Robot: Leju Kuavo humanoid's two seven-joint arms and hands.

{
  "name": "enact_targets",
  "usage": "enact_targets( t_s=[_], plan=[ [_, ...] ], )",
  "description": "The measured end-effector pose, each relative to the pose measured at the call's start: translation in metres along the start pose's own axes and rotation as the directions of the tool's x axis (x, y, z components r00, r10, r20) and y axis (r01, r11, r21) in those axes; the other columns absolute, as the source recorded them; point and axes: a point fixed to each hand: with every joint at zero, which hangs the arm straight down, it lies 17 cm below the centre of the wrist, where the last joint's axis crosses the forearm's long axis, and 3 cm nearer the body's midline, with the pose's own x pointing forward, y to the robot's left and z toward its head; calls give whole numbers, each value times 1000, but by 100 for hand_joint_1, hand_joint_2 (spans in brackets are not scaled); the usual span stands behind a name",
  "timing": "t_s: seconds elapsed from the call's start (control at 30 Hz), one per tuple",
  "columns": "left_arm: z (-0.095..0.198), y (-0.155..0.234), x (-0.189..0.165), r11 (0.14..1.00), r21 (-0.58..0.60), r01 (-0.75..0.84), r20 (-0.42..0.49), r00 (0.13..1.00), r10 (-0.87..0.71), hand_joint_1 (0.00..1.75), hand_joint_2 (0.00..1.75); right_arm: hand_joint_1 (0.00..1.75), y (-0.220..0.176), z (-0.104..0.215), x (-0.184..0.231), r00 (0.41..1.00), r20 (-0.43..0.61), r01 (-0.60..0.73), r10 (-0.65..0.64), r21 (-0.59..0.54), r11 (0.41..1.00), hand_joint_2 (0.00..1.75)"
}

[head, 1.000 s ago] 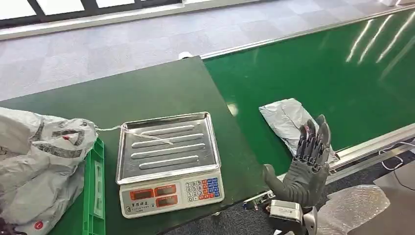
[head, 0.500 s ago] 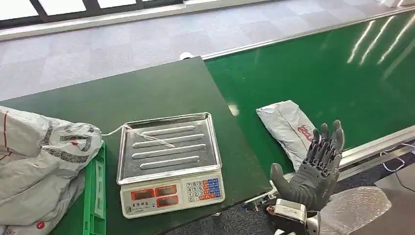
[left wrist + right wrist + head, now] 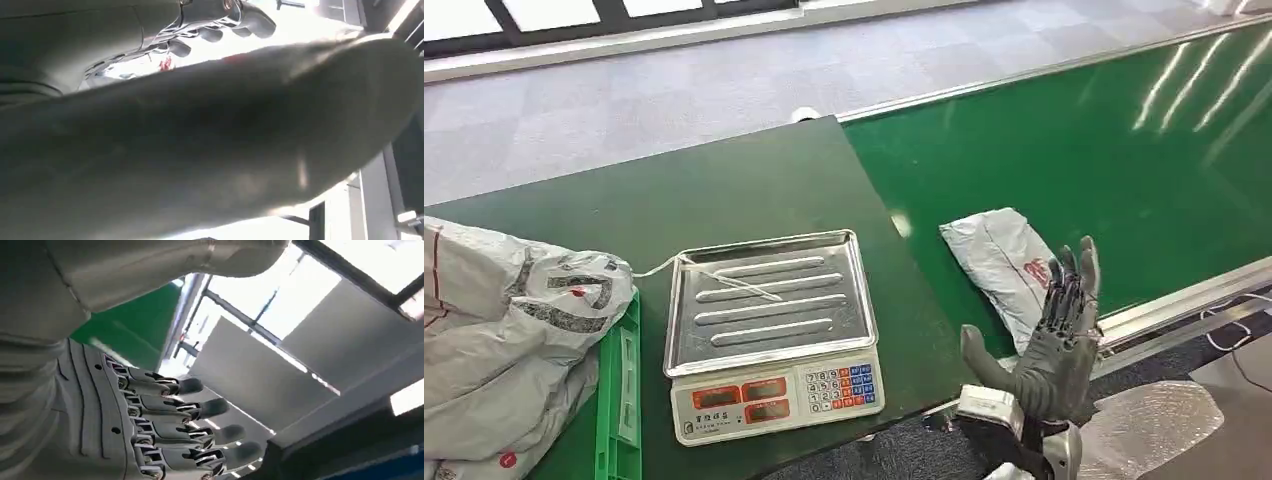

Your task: Moved the parcel from conveyor to table for the left to box.

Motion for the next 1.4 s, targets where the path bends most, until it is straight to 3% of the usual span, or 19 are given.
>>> enact_targets(
  t_s=[0.03, 0.1, 0.2, 0.27, 0.4, 0.67, 0.87, 0.97, 1.13, 1.3, 1.4],
  plan=[
    [1, 0, 0, 1000, -3, -3, -3, 1000, 3, 0, 0, 0, 9, -1, -11, 998, -12, -61, 62, 53, 997, 175],
    [2, 1, -2, 1000, -2, -18, -15, 1000, 18, 0, 0, 0, 38, 4, -55, 948, -17, -305, 319, 242, 921, 175],
    [5, -2, -6, 1000, -6, -26, -32, 999, 26, 0, 0, 0, 39, -3, -120, 801, 53, -576, 596, 338, 744, 175],
    [8, -5, -9, 1000, -16, -14, -37, 999, 13, 0, 0, 0, 32, -13, -157, 695, 97, -692, 712, 359, 626, 175],
    [16, -24, -13, 997, -79, 8, -34, 999, -11, 0, 0, 0, 17, -31, -219, 560, 155, -784, 814, 417, 460, 175],
    [27, -55, -23, 985, -162, 52, -16, 998, -55, 0, 0, 0, -10, -57, -279, 429, 195, -833, 882, 464, 302, 175],
    [32, -70, -29, 979, -194, 58, -17, 998, -62, 0, 0, 0, -14, -60, -297, 393, 207, -833, 896, 493, 252, 175],
    [35, -76, -34, 975, -217, 58, -22, 998, -64, 0, 0, 0, -19, -46, -326, 369, 173, -771, 913, 605, 197, 175],
    [45, -90, -50, 958, -283, 50, -58, 996, -69, 0, 0, 0, -20, -8, -364, 408, 123, -621, 905, 764, 176, 175],
    [56, -101, -65, 943, -331, 40, -108, 991, -80, 0, 0, 0, -23, 20, -391, 422, 124, -521, 898, 844, 128, 175],
    [62, -107, -73, 933, -360, 29, -144, 986, -86, 0, 0, 0, -9, 40, -395, 506, 90, -434, 858, 886, 163, 175]
  ],
)
